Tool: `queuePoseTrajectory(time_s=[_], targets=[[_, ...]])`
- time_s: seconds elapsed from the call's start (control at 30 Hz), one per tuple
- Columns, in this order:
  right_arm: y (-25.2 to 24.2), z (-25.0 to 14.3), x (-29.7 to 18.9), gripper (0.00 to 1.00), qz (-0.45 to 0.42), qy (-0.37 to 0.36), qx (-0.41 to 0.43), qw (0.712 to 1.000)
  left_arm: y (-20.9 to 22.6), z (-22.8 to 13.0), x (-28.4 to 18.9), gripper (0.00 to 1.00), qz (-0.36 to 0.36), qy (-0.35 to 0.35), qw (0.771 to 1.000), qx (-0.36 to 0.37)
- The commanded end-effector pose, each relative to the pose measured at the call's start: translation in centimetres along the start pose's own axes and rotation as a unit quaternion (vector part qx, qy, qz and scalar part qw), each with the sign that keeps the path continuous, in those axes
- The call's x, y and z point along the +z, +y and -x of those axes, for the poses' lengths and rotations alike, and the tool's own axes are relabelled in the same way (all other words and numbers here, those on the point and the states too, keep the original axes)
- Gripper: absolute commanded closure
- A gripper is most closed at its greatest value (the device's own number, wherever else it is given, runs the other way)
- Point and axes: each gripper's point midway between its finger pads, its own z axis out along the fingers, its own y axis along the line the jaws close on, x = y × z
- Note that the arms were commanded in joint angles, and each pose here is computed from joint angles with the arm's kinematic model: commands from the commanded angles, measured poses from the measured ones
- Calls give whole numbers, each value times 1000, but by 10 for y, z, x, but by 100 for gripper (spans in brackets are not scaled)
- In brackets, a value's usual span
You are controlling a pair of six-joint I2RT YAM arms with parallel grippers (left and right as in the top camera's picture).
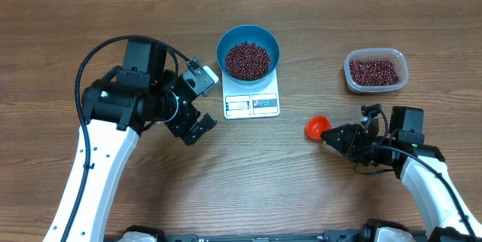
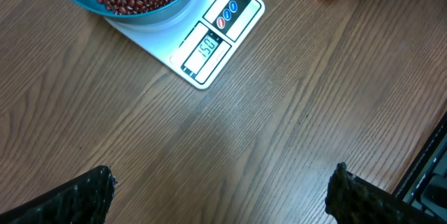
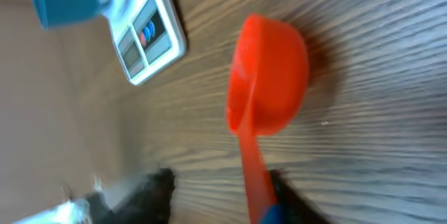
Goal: Scoop item into bowl and weigh 150g on scale
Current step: 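Lower the red scoop onto the table in front of the tub, then open the right gripper to release the scoop handle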
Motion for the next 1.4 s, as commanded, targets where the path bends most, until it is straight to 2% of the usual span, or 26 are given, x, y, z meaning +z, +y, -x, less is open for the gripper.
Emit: queuePoseTrajectory(time_s=[0.0,0.1,0.17,0.37,0.5,0.63,0.77,0.83,0.93,1.03,1.1,1.17,1.37], targets=[[-22,3,0,49,-58,-13,6,998,1,0,-4,0,7,-6,1000,-2],[-32,5,-2,23,-87,-21,8,996,1,0,-4,0,7,-6,1000,-2],[-37,7,-3,0,-103,-27,7,994,1,0,-4,0,7,-6,1000,-2],[-51,12,-7,0,-145,-41,7,989,1,0,-4,0,7,-6,1000,-2],[-75,20,-17,0,-218,-67,6,974,1,0,-4,0,7,-6,1000,-2],[-99,45,-43,0,-319,-122,-7,940,1,0,-4,0,7,-6,1000,-2],[-81,77,-63,0,-332,-165,-22,929,1,0,-4,0,7,-6,1000,-2],[-49,96,-69,0,-293,-180,-38,938,1,0,-4,0,7,-6,1000,-2],[11,101,-65,0,-174,-159,-63,970,1,0,-4,0,7,-6,1000,-2],[88,89,-66,0,-1,-115,-104,988,1,0,-4,0,7,-6,1000,-2],[127,75,-72,0,99,-81,-130,983,1,0,-4,0,7,-6,1000,-2],[136,70,-74,0,127,-70,-137,980,1,0,-4,1,7,-6,1000,-2],[121,79,-71,0,81,-90,-127,984,1,0,-4,0,7,-6,1000,-2]])
